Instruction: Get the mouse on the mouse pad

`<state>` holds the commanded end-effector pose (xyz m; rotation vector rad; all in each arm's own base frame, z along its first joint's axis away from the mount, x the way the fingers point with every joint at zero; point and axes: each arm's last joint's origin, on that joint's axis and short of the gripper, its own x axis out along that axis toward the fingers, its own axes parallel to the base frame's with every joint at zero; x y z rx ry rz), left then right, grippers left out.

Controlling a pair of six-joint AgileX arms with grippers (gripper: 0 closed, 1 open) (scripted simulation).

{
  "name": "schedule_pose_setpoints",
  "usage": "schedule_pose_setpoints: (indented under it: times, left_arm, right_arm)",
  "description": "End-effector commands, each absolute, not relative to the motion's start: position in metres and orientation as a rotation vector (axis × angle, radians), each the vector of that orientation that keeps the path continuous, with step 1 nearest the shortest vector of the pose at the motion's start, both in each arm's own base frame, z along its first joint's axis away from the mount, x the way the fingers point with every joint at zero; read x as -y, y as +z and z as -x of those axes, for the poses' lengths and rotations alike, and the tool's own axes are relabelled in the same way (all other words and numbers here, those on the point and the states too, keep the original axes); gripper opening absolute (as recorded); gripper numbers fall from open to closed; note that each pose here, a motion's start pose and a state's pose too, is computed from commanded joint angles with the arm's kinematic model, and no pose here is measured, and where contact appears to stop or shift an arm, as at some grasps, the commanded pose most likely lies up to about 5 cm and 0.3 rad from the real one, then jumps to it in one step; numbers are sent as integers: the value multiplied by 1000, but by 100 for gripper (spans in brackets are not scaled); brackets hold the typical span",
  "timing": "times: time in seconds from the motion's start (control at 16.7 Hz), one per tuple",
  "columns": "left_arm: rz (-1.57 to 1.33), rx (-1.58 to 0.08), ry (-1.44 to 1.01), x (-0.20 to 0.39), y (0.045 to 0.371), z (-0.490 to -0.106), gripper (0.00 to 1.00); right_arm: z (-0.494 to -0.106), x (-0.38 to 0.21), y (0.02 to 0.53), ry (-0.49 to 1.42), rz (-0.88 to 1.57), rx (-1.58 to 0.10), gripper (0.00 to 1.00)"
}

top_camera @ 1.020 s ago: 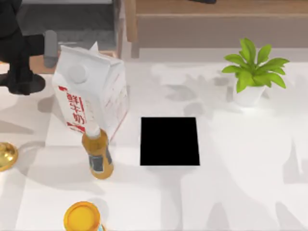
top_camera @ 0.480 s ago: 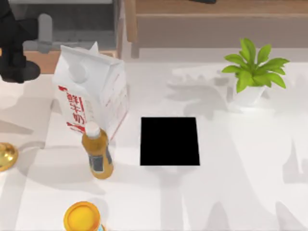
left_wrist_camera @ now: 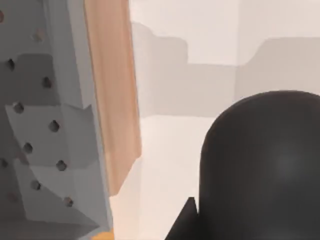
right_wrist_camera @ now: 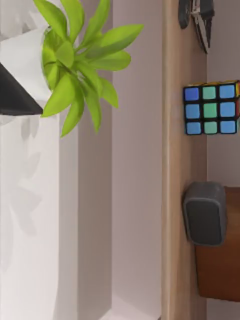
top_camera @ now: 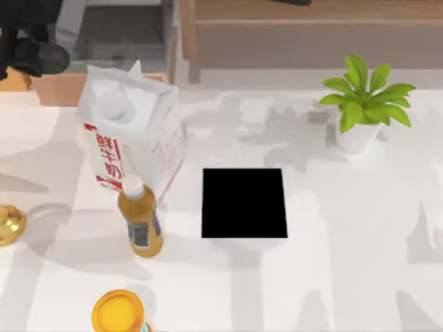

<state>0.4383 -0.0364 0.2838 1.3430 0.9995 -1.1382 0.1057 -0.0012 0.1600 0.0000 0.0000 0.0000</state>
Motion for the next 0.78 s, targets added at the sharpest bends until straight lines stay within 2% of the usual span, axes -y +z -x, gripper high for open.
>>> schedule_pose_setpoints:
  times: [0.18, 0.36, 0.6, 0.78]
  left_arm:
    - [-1582, -747, -1189, 70, 328, -422, 0]
    - [-1830, -483, -1289, 118, 351, -404, 0]
    - [-2120, -151, -1456, 194, 353, -380, 0]
    - [-2279, 39, -1605, 247, 331, -364, 0]
  right_arm:
    - [-106, 1, 160, 0, 0, 0, 100]
    - [-106, 1, 160, 0, 0, 0, 100]
    - [-106, 1, 160, 0, 0, 0, 100]
    - [-106, 1, 160, 0, 0, 0, 100]
